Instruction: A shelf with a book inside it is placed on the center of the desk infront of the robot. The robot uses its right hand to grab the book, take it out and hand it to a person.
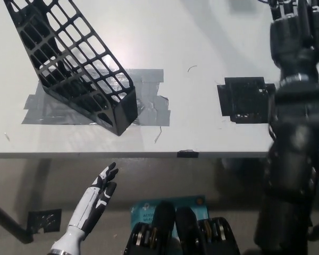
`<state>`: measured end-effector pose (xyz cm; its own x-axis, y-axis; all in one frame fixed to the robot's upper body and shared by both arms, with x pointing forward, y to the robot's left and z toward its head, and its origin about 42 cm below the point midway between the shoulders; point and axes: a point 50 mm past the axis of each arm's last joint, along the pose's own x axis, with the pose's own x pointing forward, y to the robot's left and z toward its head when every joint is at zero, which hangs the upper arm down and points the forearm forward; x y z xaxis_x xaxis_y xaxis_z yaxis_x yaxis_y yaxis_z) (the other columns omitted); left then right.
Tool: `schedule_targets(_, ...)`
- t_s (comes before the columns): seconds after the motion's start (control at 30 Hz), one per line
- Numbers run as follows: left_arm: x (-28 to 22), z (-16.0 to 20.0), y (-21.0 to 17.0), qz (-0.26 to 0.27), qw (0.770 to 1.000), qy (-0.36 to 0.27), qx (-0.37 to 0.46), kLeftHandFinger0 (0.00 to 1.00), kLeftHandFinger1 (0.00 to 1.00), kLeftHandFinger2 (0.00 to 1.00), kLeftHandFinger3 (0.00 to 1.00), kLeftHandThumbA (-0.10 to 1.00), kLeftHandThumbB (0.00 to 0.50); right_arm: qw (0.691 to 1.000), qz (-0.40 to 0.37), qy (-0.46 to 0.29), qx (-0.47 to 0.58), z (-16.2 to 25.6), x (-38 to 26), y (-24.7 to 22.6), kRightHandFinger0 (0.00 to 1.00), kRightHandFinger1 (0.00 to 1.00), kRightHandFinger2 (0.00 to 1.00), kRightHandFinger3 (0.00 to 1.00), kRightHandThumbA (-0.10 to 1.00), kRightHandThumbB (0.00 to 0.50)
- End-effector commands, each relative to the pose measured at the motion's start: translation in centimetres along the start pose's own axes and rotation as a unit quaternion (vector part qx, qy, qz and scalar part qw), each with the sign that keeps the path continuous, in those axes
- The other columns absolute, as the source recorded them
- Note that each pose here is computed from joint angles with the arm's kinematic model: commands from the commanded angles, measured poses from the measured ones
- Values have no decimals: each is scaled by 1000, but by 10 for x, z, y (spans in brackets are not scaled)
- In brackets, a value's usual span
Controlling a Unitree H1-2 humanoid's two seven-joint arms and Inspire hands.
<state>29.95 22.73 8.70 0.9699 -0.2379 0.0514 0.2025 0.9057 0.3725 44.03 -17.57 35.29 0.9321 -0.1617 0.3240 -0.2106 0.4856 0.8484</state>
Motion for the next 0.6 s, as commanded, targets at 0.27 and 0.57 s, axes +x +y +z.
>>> schedule_targets(0.27,-8,4,13,13,1000,-10,7,1000,1000,1000,1000,1000,283,903,312,117,-272,5,-179,-38,1000,1000,1000,1000,1000,449)
schedule_targets(0.57,-14,-1,7,13,1000,-5,-1,1000,1000,1000,1000,1000,277,903,189,203,-328,-23,-214,-134,1000,1000,1000,1000,1000,434)
